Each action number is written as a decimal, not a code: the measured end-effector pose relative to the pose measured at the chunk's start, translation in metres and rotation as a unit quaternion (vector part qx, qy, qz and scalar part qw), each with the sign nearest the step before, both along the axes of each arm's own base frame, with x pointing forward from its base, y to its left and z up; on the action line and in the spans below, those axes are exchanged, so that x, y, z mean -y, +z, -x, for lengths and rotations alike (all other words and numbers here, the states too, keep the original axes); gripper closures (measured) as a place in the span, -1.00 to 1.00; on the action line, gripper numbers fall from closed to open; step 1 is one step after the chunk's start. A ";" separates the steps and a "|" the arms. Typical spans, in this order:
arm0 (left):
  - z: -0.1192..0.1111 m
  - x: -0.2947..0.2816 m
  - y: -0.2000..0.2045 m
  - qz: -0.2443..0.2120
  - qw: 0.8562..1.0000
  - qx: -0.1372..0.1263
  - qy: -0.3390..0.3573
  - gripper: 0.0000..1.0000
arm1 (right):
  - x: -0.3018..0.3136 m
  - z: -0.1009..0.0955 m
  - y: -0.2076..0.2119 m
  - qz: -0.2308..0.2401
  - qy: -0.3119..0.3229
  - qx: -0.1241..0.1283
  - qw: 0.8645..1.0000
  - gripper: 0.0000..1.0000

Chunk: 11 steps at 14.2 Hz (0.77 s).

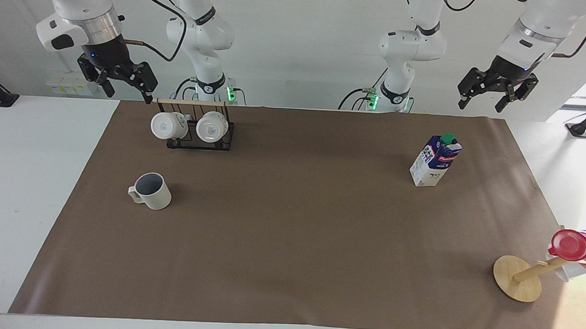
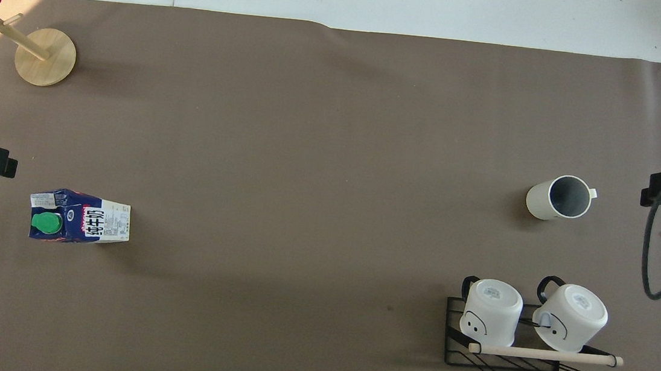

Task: Place cup and milk on table

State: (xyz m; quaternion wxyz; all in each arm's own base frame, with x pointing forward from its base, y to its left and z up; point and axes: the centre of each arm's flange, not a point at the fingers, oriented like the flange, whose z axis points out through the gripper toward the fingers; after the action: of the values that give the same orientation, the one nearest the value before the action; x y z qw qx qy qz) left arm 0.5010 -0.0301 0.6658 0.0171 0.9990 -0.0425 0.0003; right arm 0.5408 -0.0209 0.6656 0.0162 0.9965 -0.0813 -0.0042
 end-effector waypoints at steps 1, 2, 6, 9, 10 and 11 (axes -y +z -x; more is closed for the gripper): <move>0.004 0.000 -0.002 0.000 1.000 -0.003 0.000 -1.00 | 0.000 0.000 0.000 0.000 0.000 0.000 1.000 -1.00; 0.008 -0.001 -0.004 -0.001 1.000 -0.007 0.001 -1.00 | 0.000 0.000 0.000 0.000 0.000 0.000 1.000 -1.00; 0.024 -0.009 -0.011 -0.002 1.000 -0.014 0.002 -1.00 | 0.000 -0.003 0.002 0.001 0.000 0.013 1.000 -1.00; 0.026 -0.009 -0.011 -0.002 1.000 -0.015 0.001 -1.00 | 0.000 -0.009 -0.008 0.001 0.001 0.018 1.000 -1.00; 0.026 -0.009 -0.011 -0.002 1.000 -0.015 0.001 -1.00 | 0.000 -0.013 -0.017 0.000 0.002 0.019 1.000 -1.00; 0.026 -0.009 -0.012 -0.002 1.000 -0.015 0.001 -1.00 | -0.001 -0.017 -0.028 0.000 0.003 0.020 1.000 -1.00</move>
State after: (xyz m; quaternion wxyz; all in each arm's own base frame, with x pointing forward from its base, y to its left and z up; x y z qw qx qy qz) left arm 0.4748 -0.0212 0.6542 0.0161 0.9989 -0.0415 -0.0151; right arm 0.5582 -0.0204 0.6374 0.0150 0.9967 -0.0784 0.0153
